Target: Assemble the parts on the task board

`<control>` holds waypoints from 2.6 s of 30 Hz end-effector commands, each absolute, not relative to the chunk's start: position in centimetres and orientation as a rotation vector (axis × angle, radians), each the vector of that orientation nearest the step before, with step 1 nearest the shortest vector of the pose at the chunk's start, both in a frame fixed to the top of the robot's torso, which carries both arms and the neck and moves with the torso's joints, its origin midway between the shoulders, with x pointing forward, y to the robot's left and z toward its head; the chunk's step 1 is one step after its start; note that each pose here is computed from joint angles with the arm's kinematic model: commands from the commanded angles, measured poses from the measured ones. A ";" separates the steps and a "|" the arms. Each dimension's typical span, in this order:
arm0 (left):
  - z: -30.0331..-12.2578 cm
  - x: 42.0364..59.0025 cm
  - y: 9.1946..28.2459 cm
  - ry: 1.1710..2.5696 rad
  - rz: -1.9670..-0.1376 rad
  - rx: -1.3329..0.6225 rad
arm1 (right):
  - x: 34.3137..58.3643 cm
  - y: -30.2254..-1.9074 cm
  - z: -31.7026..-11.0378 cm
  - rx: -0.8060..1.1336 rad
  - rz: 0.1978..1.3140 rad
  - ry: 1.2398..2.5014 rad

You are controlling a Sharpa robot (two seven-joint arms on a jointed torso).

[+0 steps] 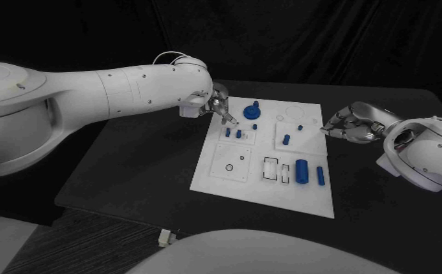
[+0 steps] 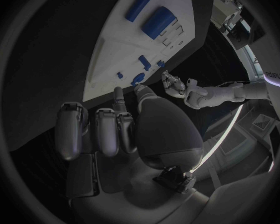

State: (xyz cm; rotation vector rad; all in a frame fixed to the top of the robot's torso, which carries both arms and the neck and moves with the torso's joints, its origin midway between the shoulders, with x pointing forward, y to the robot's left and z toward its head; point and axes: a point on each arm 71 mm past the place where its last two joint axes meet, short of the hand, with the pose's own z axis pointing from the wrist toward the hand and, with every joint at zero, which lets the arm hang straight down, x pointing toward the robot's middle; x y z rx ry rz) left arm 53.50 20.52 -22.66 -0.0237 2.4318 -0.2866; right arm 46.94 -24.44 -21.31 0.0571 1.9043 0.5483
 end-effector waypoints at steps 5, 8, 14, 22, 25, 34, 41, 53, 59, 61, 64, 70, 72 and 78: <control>-22.9 53.5 20.2 2.513 -0.206 0.038 | 46.9 -24.4 -21.5 0.061 0.541 1.914; -22.8 53.7 20.1 2.500 -0.215 0.035 | 46.9 -24.3 -21.5 0.061 0.541 1.915; -22.8 53.9 19.7 2.493 -0.224 0.040 | 46.9 -24.3 -21.5 0.061 0.541 1.915; -23.1 54.1 19.1 2.503 -0.224 0.051 | 46.9 -24.2 -21.5 0.059 0.544 1.916; -23.3 54.3 19.0 2.501 -0.230 0.050 | 46.9 -24.2 -21.6 0.059 0.544 1.916; -23.7 54.5 18.7 2.496 -0.228 0.040 | 46.9 -24.2 -21.6 0.059 0.542 1.918; -23.9 54.5 18.7 2.503 -0.220 0.038 | 46.9 -24.2 -21.6 0.059 0.542 1.919; -24.6 54.3 18.8 2.521 -0.204 0.036 | 46.9 -24.3 -21.6 0.059 0.540 1.921; -24.8 54.2 18.9 2.534 -0.195 0.038 | 46.9 -24.3 -21.6 0.060 0.540 1.921; -24.9 54.2 18.9 2.537 -0.195 0.039 | 46.9 -24.3 -21.6 0.060 0.540 1.921; -25.0 54.1 18.8 2.541 -0.194 0.040 | 46.9 -24.3 -21.6 0.060 0.540 1.921; -25.3 54.0 18.8 2.555 -0.188 0.046 | 46.9 -24.3 -21.6 0.061 0.539 1.921; -25.3 53.9 18.8 2.558 -0.186 0.047 | 46.9 -24.3 -21.6 0.061 0.538 1.921; -25.5 53.9 18.9 2.564 -0.182 0.047 | 46.9 -24.3 -21.6 0.060 0.538 1.921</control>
